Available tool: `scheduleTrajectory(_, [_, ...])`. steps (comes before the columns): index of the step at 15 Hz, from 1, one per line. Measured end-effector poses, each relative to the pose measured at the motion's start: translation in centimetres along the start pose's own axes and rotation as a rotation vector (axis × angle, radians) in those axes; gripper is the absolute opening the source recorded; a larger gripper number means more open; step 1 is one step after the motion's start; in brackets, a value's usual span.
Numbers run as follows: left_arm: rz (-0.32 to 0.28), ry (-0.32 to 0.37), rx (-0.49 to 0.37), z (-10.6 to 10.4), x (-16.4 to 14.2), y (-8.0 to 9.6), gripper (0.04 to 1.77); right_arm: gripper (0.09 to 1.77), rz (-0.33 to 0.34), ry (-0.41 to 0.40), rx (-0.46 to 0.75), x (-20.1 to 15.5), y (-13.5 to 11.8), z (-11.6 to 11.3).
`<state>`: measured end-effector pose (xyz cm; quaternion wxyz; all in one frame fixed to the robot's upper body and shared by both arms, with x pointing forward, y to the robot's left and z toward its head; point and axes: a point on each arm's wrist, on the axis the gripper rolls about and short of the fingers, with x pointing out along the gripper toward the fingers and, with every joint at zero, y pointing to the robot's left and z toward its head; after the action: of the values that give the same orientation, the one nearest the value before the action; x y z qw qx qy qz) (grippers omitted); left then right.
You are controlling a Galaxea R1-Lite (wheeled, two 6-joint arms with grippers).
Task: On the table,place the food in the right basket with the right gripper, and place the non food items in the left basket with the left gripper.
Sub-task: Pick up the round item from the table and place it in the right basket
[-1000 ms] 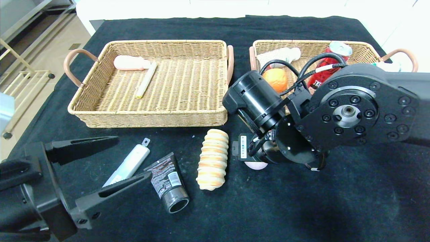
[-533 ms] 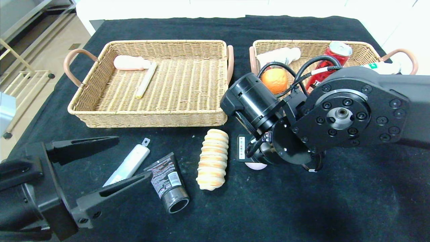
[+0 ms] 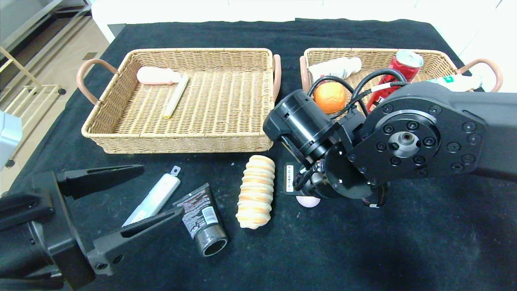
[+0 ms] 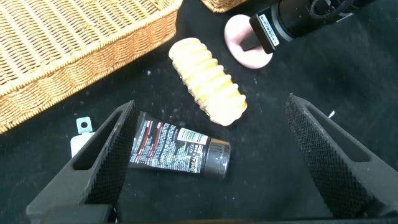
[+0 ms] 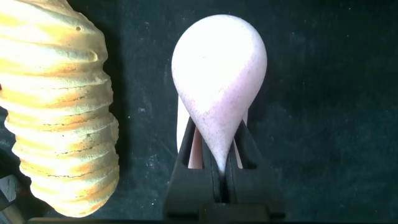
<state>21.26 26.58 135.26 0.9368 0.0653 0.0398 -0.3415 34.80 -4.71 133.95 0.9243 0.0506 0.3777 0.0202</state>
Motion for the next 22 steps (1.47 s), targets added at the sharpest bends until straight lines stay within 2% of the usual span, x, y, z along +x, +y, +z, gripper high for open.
scheduleTrajectory(13, [-0.002,-0.007,0.004,0.1,-0.1,0.0,1.72,0.17,-0.003,0.012,-0.016,-0.5,-0.1,-0.2])
scheduleTrajectory(16, [0.000,-0.010,0.004,0.2,-0.2,0.0,1.72,0.17,-0.017,0.027,-0.045,-1.8,-0.8,-0.1])
scheduleTrajectory(22, [-0.001,0.004,0.000,-0.1,0.0,0.0,1.72,0.17,0.006,0.010,-0.093,-5.5,-2.6,0.6])
